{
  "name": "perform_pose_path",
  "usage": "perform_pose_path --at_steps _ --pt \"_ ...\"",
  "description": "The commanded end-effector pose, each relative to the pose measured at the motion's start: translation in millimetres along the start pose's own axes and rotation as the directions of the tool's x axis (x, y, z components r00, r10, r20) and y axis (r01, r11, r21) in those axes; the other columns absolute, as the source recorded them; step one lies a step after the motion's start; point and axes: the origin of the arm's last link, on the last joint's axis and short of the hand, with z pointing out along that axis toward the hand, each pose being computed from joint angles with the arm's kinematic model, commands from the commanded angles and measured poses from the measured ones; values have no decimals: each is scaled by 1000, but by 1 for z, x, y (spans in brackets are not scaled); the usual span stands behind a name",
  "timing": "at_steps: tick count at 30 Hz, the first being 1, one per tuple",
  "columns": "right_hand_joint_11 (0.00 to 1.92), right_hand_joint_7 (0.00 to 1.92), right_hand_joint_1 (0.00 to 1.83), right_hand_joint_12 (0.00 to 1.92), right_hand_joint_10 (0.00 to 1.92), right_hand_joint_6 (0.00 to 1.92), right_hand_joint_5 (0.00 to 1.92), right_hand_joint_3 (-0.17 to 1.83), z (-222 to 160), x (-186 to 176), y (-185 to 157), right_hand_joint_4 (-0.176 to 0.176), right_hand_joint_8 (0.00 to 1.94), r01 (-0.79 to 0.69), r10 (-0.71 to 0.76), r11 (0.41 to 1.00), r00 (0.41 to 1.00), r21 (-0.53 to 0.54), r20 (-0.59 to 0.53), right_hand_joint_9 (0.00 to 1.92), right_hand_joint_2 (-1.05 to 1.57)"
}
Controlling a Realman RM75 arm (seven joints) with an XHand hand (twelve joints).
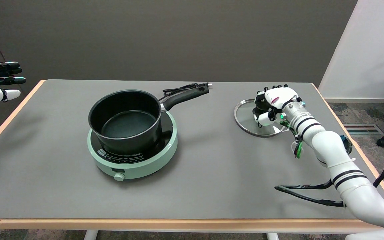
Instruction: Pick up the pot lid.
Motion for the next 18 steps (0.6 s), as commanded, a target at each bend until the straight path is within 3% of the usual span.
perform_pose_path --at_steps 1,8,10,18 --pt "454 762 785 666 473 596 640 836 1 -3 5 145 383 4 -4 1000 1000 -15 9 718 731" --pt "504 807 849 755 620 712 666 828 1 -3 5 144 550 5 -5 1000 1000 -15 9 774 781" --pt "535 800 856 843 711 765 661 922 1 -3 5 149 637 5 -5 1000 1000 -15 9 769 768" --pt "561 816 1065 1186 851 870 651 859 1 -1 4 166 743 6 -6 1000 1000 -9 5 798 823"
